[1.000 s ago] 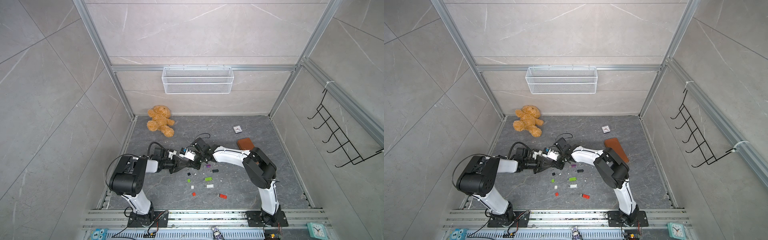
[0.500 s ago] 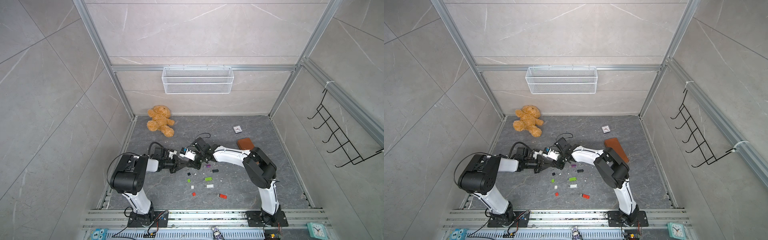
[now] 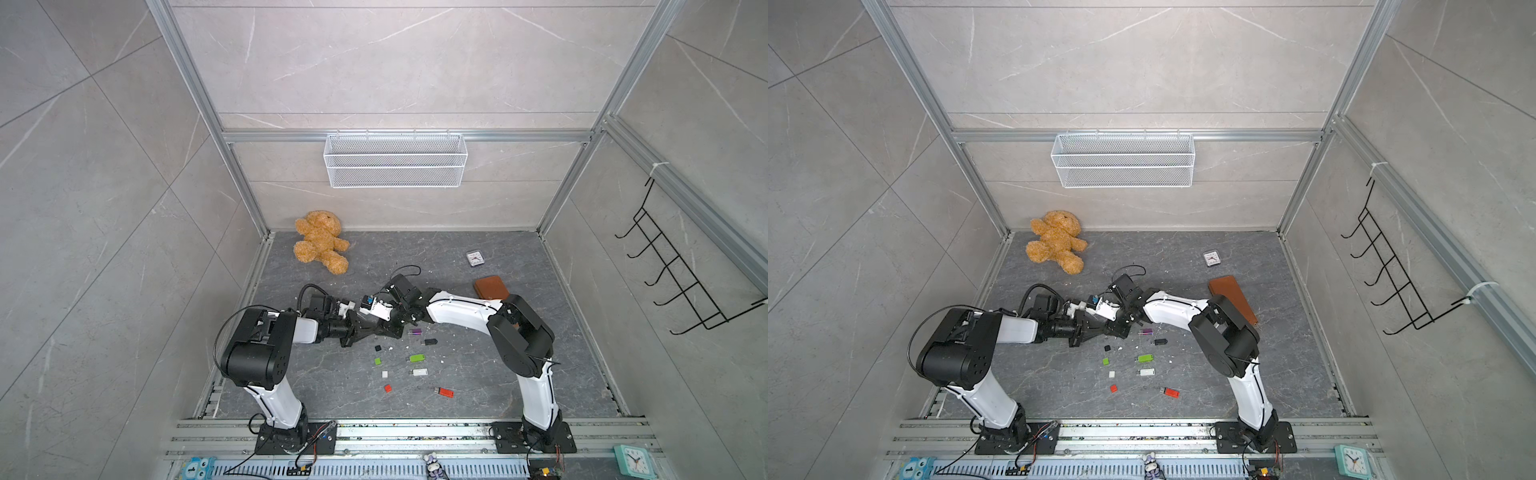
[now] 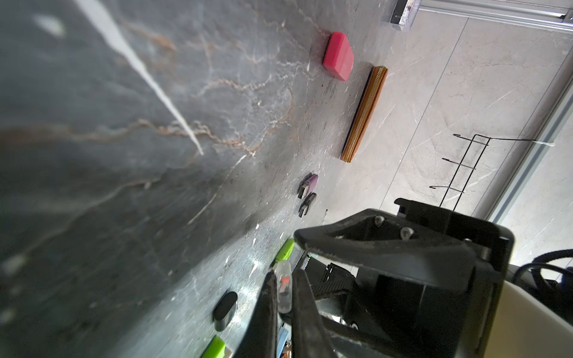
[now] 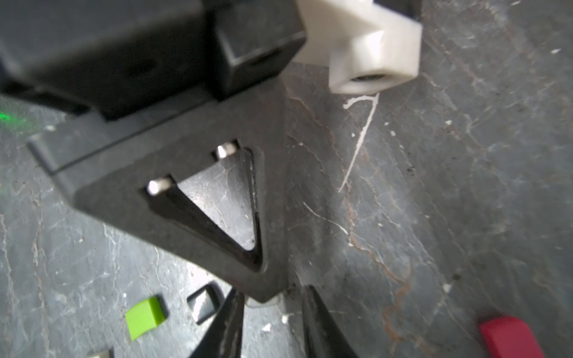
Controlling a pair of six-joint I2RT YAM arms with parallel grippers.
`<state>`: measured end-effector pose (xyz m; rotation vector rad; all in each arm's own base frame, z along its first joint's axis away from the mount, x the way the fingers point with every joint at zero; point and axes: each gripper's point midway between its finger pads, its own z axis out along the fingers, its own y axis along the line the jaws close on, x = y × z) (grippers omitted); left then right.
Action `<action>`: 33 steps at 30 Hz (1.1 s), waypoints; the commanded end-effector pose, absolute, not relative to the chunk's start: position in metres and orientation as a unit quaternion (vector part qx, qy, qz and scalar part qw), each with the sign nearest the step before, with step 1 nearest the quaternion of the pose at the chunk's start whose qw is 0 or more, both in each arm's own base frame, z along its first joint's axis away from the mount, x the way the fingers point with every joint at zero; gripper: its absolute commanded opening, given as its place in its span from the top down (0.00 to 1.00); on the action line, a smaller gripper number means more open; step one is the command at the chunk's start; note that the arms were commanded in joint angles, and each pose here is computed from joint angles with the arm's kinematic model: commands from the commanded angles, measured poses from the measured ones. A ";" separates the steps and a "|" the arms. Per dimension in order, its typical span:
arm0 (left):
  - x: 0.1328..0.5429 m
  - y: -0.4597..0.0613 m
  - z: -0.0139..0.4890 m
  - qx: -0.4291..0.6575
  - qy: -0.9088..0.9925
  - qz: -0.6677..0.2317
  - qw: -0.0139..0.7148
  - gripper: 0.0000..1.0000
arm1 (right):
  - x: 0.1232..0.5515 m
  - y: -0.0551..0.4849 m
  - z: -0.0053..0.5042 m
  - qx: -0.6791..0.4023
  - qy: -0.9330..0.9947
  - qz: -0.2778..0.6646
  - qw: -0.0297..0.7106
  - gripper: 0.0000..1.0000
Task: Close the usb drive cover
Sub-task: Pick up the cover from the center of the board.
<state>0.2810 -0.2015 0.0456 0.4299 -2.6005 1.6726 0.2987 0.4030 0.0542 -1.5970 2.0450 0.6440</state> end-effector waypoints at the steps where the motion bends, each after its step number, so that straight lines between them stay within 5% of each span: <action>1: 0.287 -0.204 0.057 0.115 -0.834 0.540 -0.005 0.95 | 0.300 0.388 0.087 -0.598 0.725 0.227 0.255 0.63; 16: 0.289 -0.202 0.063 0.108 -0.840 0.531 -0.016 0.96 | 0.304 0.294 0.059 -0.657 0.730 0.115 0.151 0.62; 33: 0.290 -0.201 0.067 0.101 -0.847 0.521 -0.027 0.96 | 0.291 0.281 0.027 -0.667 0.731 0.116 0.087 0.61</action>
